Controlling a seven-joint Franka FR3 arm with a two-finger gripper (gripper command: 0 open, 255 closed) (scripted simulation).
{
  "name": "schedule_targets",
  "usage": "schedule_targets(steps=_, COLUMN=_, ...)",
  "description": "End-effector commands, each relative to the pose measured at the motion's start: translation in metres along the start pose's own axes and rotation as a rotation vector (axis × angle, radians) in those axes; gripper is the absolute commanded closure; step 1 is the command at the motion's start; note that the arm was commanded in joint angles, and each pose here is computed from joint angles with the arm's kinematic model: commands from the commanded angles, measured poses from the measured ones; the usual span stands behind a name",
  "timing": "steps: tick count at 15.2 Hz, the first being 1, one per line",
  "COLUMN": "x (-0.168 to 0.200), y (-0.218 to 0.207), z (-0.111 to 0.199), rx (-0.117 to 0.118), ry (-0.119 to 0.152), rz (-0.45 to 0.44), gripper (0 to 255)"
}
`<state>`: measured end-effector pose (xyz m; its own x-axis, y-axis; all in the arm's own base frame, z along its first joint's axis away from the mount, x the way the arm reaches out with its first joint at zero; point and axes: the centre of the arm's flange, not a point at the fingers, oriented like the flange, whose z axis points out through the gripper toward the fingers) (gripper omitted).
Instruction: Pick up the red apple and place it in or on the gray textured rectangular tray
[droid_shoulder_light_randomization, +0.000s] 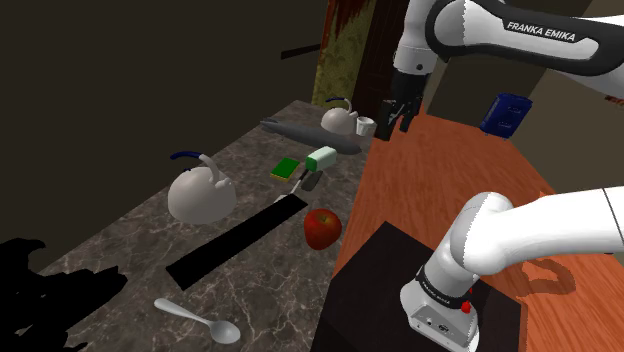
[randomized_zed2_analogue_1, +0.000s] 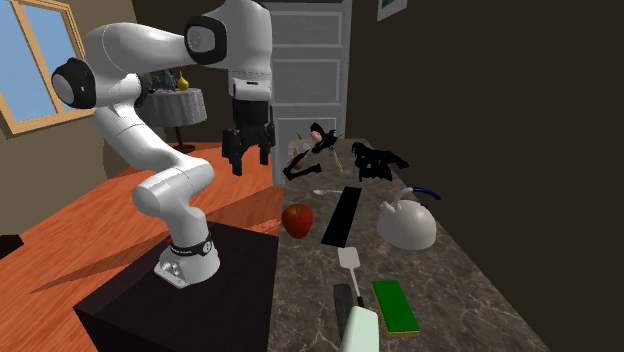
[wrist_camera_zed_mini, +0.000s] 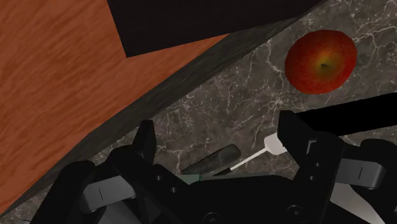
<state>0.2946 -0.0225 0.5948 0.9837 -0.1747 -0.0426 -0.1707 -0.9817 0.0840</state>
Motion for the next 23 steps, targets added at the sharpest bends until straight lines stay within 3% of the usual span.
schedule_targets(steps=1, x=0.0, y=0.0, z=0.0, rx=0.0, ry=0.0, rz=0.0, gripper=0)
schedule_targets(steps=19, x=-0.013, y=-0.176, z=0.137, rx=0.125, ry=0.049, rz=0.389, gripper=0)
schedule_targets(steps=23, x=-0.011, y=-0.187, z=0.158, rx=0.131, ry=0.052, rz=0.407, gripper=0)
